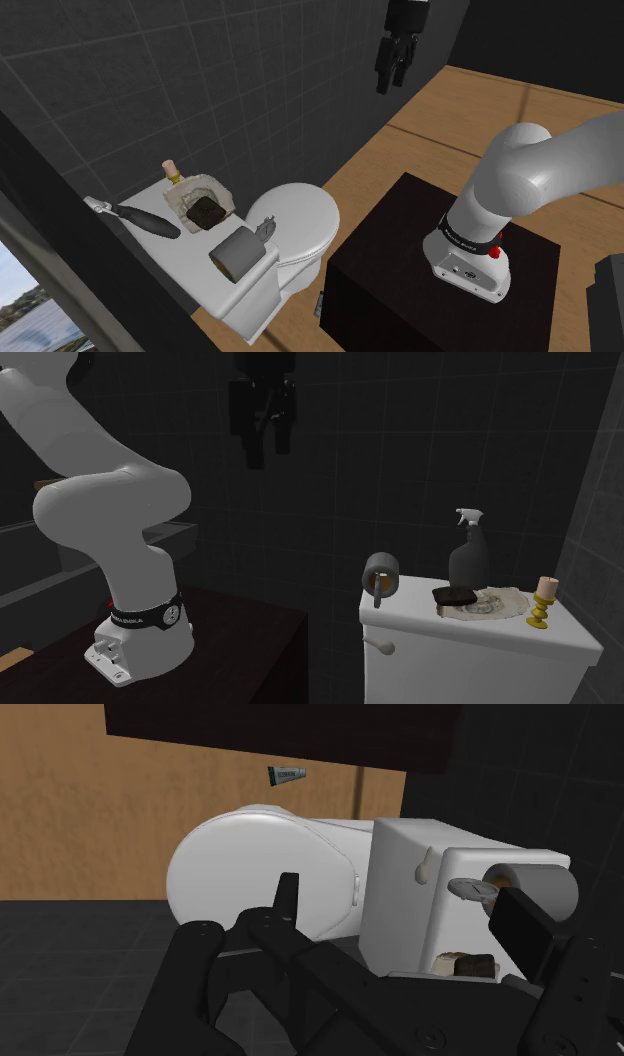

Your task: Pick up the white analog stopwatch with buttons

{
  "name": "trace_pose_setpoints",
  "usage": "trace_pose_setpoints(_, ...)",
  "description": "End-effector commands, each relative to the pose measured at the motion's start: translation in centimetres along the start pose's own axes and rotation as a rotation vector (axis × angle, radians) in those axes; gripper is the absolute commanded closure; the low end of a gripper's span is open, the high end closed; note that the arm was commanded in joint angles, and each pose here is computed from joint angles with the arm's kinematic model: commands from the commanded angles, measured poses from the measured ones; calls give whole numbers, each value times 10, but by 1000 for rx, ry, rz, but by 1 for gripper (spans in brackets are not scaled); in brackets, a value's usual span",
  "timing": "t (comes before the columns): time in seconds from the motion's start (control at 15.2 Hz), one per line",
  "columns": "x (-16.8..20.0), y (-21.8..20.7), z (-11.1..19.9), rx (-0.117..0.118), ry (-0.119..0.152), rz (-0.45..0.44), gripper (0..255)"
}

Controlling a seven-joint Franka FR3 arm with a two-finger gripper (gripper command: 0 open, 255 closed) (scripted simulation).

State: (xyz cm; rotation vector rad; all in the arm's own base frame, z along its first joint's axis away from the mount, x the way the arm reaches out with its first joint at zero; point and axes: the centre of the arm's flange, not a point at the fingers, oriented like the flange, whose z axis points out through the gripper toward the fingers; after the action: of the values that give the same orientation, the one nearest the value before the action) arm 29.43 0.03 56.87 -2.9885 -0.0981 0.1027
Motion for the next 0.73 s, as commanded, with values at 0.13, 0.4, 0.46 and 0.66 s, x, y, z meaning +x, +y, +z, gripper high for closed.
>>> trace_pose_setpoints(0.13,4,-16,20,-4,22,3,0)
trace_pose_setpoints(0.4,13,-49,60,-13,65,8,0)
trace_pose_setpoints(0.46,15,-57,70,-16,76,9,0)
trace_pose_setpoints(0.66,24,-81,100,-22,109,13,0)
